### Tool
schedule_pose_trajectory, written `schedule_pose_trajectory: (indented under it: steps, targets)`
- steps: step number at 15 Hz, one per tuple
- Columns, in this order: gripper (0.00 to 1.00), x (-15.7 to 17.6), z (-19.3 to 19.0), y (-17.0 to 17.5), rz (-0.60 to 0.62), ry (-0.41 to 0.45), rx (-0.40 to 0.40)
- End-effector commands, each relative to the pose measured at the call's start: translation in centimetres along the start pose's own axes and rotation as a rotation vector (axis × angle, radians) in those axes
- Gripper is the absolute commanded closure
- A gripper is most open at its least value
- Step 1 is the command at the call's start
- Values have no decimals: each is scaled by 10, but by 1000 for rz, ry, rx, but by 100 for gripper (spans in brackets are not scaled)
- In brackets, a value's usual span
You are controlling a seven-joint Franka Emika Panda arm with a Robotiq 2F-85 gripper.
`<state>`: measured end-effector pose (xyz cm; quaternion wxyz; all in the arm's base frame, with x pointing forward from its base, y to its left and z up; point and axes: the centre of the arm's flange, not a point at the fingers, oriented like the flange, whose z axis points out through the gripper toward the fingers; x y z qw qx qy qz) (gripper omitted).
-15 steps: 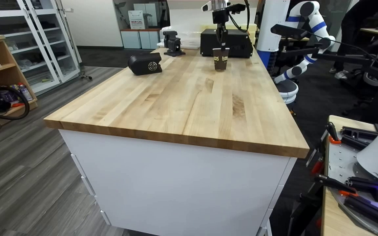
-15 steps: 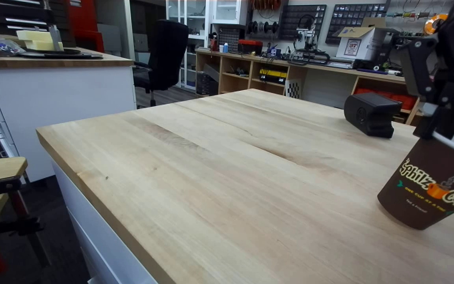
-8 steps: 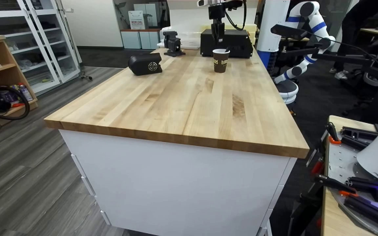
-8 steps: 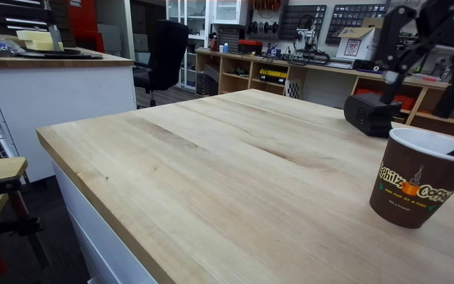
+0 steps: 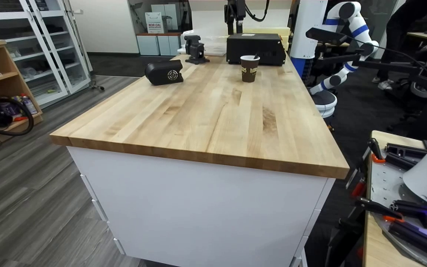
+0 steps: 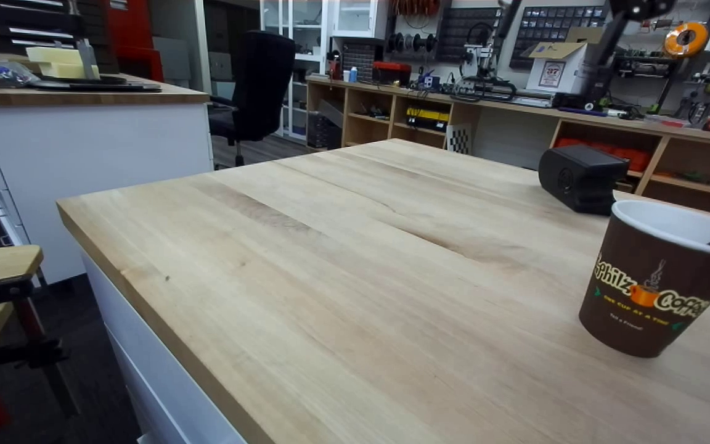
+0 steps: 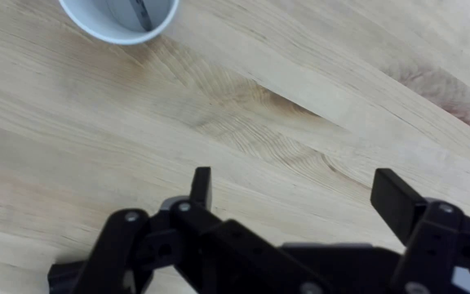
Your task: Move the cup to the right
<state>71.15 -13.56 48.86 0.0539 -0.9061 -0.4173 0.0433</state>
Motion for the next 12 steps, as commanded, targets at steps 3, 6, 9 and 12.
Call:
schedule_pose_trajectory:
  steps: [3, 6, 9, 12]
  targets:
    - [0, 9, -7, -10, -12, 1, -2]
    - [0, 5, -4, -8, -5, -2, 5]
    - [0, 5, -3, -8, -5, -2, 6]
    - [0, 5, -3, -8, -5, -2, 6]
